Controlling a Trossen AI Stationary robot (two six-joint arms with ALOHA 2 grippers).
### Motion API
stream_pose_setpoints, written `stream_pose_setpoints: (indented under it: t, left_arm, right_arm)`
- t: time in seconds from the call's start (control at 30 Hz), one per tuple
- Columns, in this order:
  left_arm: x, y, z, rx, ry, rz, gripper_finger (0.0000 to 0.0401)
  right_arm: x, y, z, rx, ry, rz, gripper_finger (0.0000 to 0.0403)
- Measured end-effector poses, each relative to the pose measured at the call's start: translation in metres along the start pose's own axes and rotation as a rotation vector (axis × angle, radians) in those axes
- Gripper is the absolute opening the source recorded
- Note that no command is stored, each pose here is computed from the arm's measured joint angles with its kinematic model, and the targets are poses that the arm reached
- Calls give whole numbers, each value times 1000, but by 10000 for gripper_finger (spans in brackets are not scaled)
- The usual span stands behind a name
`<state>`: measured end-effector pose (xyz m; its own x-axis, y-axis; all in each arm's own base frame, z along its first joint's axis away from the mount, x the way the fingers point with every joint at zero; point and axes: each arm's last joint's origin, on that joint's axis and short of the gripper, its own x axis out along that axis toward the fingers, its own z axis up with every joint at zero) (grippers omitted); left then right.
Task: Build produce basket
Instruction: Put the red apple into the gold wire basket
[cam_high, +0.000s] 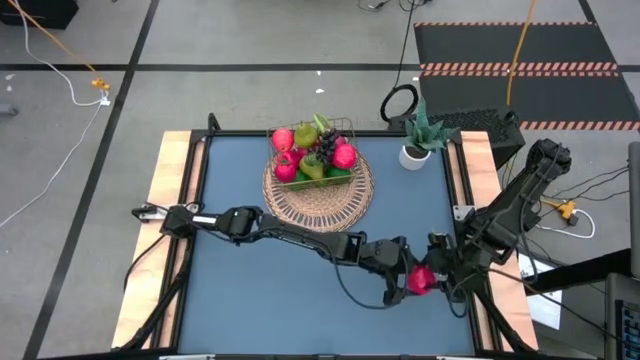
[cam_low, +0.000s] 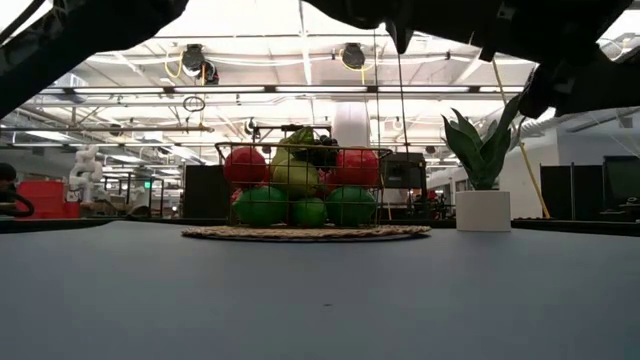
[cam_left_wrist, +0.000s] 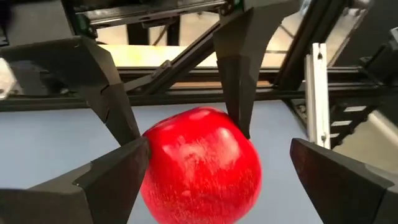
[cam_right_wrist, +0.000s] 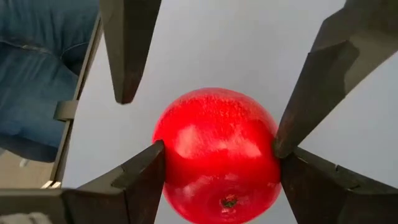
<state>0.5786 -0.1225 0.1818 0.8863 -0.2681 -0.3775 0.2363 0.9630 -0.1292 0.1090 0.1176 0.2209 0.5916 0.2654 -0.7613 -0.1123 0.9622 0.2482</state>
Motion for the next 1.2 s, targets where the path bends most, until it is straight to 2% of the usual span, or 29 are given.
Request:
stream_pose_setpoints:
  t: [0.1,0.2,0.33,0.63,0.8,1.03,1.2]
  left_arm:
    - [0,3,2,-59,-10,-36,392]
    - [-4,2,4,-166,14,-29,392]
    - [-17,3,12,-217,95,10,392]
    - [-38,-3,17,-155,237,131,393]
    - [-52,-6,40,-138,177,124,393]
    - [-43,-8,35,-117,148,103,393]
    - [-40,-7,31,-121,155,65,393]
  right_arm:
    - [0,0,0,-26,-5,-6,267]
    - [0,-2,0,-47,-6,-27,267]
    - [-1,-5,1,-51,-53,-106,267]
    - [-1,-2,7,-70,-104,-98,267]
    - [-1,0,9,-82,-119,-76,267]
    - [-1,5,15,-169,-188,-28,267]
    - [0,4,18,-202,-214,-44,267]
